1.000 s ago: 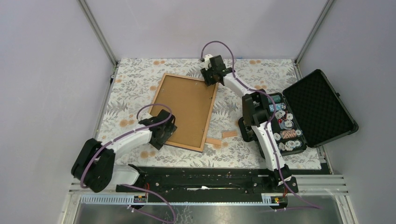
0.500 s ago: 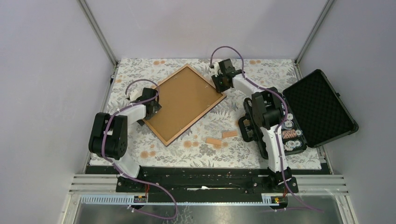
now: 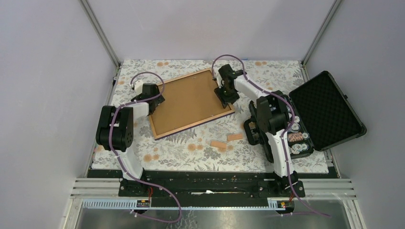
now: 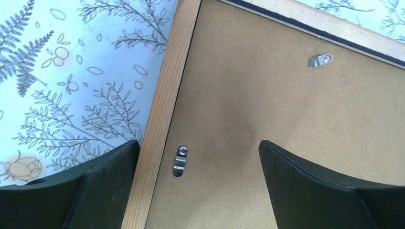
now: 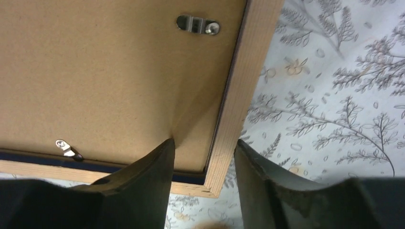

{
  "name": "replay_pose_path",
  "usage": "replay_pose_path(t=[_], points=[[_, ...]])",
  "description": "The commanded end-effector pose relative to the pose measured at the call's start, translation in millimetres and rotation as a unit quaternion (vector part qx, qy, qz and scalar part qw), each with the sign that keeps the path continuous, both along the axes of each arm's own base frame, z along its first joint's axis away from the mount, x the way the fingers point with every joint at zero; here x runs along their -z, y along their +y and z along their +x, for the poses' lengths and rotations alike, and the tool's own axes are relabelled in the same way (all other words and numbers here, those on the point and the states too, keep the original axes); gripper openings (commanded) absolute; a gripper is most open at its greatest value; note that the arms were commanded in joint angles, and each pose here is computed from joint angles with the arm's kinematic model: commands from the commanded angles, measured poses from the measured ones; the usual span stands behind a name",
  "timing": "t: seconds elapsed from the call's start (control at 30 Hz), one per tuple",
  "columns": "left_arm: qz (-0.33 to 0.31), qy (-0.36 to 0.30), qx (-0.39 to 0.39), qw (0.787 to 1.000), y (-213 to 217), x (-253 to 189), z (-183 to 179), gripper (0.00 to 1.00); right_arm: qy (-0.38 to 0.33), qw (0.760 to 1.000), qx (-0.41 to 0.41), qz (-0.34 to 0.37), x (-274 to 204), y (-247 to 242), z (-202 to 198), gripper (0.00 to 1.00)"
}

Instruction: Put the photo into the frame

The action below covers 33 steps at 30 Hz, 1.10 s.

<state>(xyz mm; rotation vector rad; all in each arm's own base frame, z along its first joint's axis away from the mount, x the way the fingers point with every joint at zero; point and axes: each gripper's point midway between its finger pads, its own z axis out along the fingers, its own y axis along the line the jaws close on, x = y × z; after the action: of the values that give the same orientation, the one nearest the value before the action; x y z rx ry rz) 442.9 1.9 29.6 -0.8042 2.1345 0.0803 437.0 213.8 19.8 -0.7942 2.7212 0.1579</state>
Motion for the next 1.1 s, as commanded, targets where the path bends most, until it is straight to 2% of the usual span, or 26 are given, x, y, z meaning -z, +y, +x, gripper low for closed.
replay_pose_path(t=[0.0, 0.07, 0.13, 0.2, 0.33, 0.4, 0.47, 0.57, 0.77, 1.07], points=[[-0.06, -0.075, 0.058, 0.994, -36, -27, 34, 0.99, -0.034, 0.999, 0.011, 0.009, -43, 30, -15, 0.61], [-0.061, -0.071, 0.054, 0.994, -35, -23, 31, 0.99, -0.074, 0.996, 0.041, 0.003, -53, 27, 0, 0.7], [-0.06, -0.067, 0.049, 0.995, -33, -22, 28, 0.99, -0.104, 0.992, 0.066, -0.002, -67, 26, 11, 0.73], [-0.059, -0.069, 0.044, 0.995, -31, -22, 24, 0.99, -0.138, 0.985, 0.105, 0.005, -82, 26, 21, 0.82], [-0.054, -0.075, 0.032, 0.995, -27, -26, 18, 0.99, -0.223, 0.946, 0.236, 0.016, -107, 13, 51, 0.94], [-0.049, -0.077, 0.022, 0.996, -23, -27, 16, 0.99, -0.246, 0.924, 0.294, 0.011, -112, 6, 63, 0.97], [-0.045, -0.079, 0.014, 0.996, -19, -28, 15, 0.99, -0.243, 0.912, 0.329, 0.023, -113, 11, 71, 0.98], [-0.043, -0.08, 0.011, 0.996, -18, -29, 14, 0.99, -0.219, 0.912, 0.344, 0.044, -103, 25, 74, 0.97], [-0.05, -0.097, 0.009, 0.994, -19, -34, 12, 0.98, -0.222, 0.903, 0.369, 0.009, -77, 12, 75, 0.9], [-0.052, -0.109, 0.01, 0.993, -19, -37, 9, 0.98, -0.146, 0.929, 0.34, 0.017, -26, 11, 68, 0.86]])
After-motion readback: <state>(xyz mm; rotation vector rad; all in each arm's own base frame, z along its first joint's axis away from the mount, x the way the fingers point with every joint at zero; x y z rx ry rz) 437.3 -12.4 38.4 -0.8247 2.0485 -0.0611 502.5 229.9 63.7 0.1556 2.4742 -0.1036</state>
